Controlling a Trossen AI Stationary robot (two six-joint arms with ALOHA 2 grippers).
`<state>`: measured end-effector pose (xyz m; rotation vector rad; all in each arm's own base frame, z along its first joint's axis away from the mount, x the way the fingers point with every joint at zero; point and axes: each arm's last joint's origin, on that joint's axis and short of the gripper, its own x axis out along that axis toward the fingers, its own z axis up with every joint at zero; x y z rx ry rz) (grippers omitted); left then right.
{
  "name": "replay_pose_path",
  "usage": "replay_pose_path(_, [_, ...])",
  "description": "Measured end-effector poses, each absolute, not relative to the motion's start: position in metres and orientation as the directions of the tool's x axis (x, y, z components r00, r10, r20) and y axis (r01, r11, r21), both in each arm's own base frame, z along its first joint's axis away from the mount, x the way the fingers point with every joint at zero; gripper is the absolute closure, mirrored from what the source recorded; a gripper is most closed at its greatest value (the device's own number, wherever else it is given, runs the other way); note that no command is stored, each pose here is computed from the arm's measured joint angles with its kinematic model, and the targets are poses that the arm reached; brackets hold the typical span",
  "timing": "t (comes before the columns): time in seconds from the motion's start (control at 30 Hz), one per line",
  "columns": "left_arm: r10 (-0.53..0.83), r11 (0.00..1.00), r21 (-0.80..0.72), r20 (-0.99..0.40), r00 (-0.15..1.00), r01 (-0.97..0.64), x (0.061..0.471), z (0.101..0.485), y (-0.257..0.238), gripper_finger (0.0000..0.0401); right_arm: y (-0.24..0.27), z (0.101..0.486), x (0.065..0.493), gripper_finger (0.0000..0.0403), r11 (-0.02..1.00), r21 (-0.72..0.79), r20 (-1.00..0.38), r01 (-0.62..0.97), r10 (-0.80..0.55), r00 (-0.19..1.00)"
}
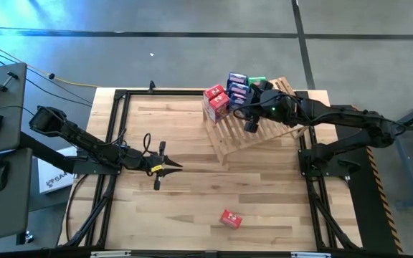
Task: Stack cereal on shelf
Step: Put the blue cereal box on the shelf aligned with the other blue cereal boxes
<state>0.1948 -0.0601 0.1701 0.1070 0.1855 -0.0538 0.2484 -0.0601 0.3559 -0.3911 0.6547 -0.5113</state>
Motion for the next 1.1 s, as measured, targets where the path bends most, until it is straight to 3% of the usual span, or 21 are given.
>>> replay_pose_path(0.3, [-0.043, 0.993, 0.101, -0.187, 0.981, 0.063, 0.195, 0.17, -0.06, 0.0357, -0.059, 0.352, 0.246, 0.0196, 0.831, -0.459, -0.512, 0.314, -0.536, 0.672])
replay_pose_path(0.57, [-0.067, 0.992, 0.089, -0.188, 0.98, 0.085, 0.195, 0.17, -0.061, 0.0357, -0.059, 0.354, 0.246, 0.0149, 0.804, -0.462, -0.486, 0.375, -0.583, 0.651])
replay_pose_path(0.83, [-0.065, 0.992, 0.09, -0.188, 0.98, 0.083, 0.195, 0.17, -0.061, 0.0357, -0.031, 0.398, 0.238, 0.0144, 0.79, -0.479, -0.416, 0.382, -0.587, 0.694])
replay_pose_path(0.97, [-0.068, 0.992, 0.096, -0.191, 0.979, 0.087, 0.195, 0.17, -0.061, 0.0357, -0.01, 0.401, 0.23, 0.0165, 0.84, -0.417, -0.485, 0.347, -0.528, 0.697])
replay_pose_path(1.1, [-0.102, 0.988, 0.091, -0.197, 0.975, 0.122, 0.194, 0.169, -0.062, 0.0357, 0.004, 0.379, 0.229, 0.0226, 0.837, -0.411, -0.534, 0.361, -0.542, 0.648])
